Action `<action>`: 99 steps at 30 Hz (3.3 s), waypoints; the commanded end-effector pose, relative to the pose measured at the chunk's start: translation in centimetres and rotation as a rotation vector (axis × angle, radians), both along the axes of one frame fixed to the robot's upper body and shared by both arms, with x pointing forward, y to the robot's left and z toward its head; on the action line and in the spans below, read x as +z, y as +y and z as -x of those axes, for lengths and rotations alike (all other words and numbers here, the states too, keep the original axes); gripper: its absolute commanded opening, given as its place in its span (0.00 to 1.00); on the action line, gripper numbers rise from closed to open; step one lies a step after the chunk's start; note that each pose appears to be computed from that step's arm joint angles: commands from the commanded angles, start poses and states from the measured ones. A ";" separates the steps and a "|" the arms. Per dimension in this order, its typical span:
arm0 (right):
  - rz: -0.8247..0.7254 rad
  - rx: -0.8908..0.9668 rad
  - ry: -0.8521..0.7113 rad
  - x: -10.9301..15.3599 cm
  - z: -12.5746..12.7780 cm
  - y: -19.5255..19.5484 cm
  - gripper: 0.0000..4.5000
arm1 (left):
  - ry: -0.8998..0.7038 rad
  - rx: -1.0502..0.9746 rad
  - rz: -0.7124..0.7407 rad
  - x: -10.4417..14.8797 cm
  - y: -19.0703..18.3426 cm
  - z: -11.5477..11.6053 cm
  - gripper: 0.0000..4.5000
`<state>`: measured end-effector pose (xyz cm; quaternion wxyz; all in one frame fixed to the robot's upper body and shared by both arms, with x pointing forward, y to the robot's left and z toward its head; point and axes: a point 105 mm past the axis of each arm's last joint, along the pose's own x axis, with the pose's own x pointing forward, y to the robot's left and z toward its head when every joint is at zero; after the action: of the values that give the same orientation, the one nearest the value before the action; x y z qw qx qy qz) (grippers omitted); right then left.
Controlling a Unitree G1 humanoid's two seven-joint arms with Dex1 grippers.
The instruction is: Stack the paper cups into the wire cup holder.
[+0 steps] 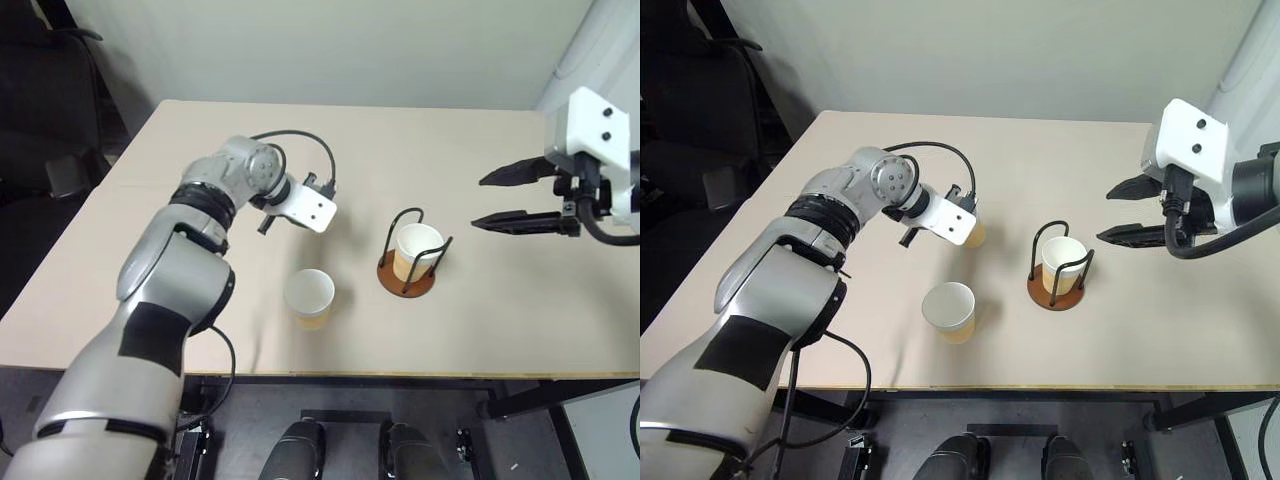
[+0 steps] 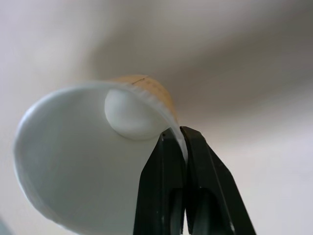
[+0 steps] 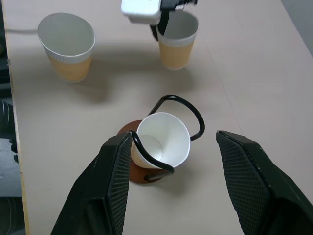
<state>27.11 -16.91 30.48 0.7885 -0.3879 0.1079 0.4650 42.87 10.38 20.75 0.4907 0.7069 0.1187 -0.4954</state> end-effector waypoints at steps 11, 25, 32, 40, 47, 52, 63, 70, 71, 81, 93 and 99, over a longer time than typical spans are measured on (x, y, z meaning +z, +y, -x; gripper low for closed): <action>0.019 -0.015 -0.058 0.6 -0.1 -3.7 0.61 | 0.119 -0.026 0.193 9.2 -1.8 2.7 0.00; -0.156 0.017 -0.020 2.0 0.5 -3.4 0.61 | 0.181 -0.217 0.319 13.6 -6.8 5.7 0.00; -0.177 0.009 -0.006 2.3 0.9 -3.6 0.61 | 0.189 -0.303 0.339 15.0 -9.2 7.2 0.00; -0.194 0.016 -0.015 2.5 1.3 -3.6 0.61 | 0.256 -0.403 0.295 14.6 -11.7 9.2 0.00; -0.251 -0.002 0.011 3.2 1.8 -3.8 0.61 | 0.318 -0.445 0.237 13.4 -12.5 10.3 0.00; -0.260 -0.009 0.007 3.5 2.0 -3.8 0.61 | 0.329 -0.459 0.175 12.1 -12.6 10.3 0.00; -0.264 -0.038 0.012 3.4 2.3 -4.2 0.61 | 0.250 -0.465 0.056 10.2 -12.5 8.8 0.00; -0.256 -0.045 0.018 3.2 2.3 -4.3 0.61 | 0.267 -0.466 0.055 9.6 -12.9 8.8 0.00; -0.255 -0.045 0.019 3.1 2.3 -4.3 0.61 | 0.269 -0.467 0.054 9.5 -13.0 8.8 0.00; -0.244 -0.046 0.027 2.9 2.5 -4.3 0.61 | 0.300 -0.501 0.051 8.5 -14.0 9.3 0.00; -0.235 -0.056 0.028 2.5 2.6 -4.4 0.61 | 0.308 -0.500 0.033 7.0 -14.6 9.0 0.00; -0.231 -0.055 0.028 2.4 2.6 -4.2 0.61 | 0.303 -0.511 0.023 6.5 -14.9 9.0 0.00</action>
<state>25.21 -21.13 31.38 0.8369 -0.2653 0.1018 0.4678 34.19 -4.48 26.59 0.3445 0.6228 0.0108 -0.7024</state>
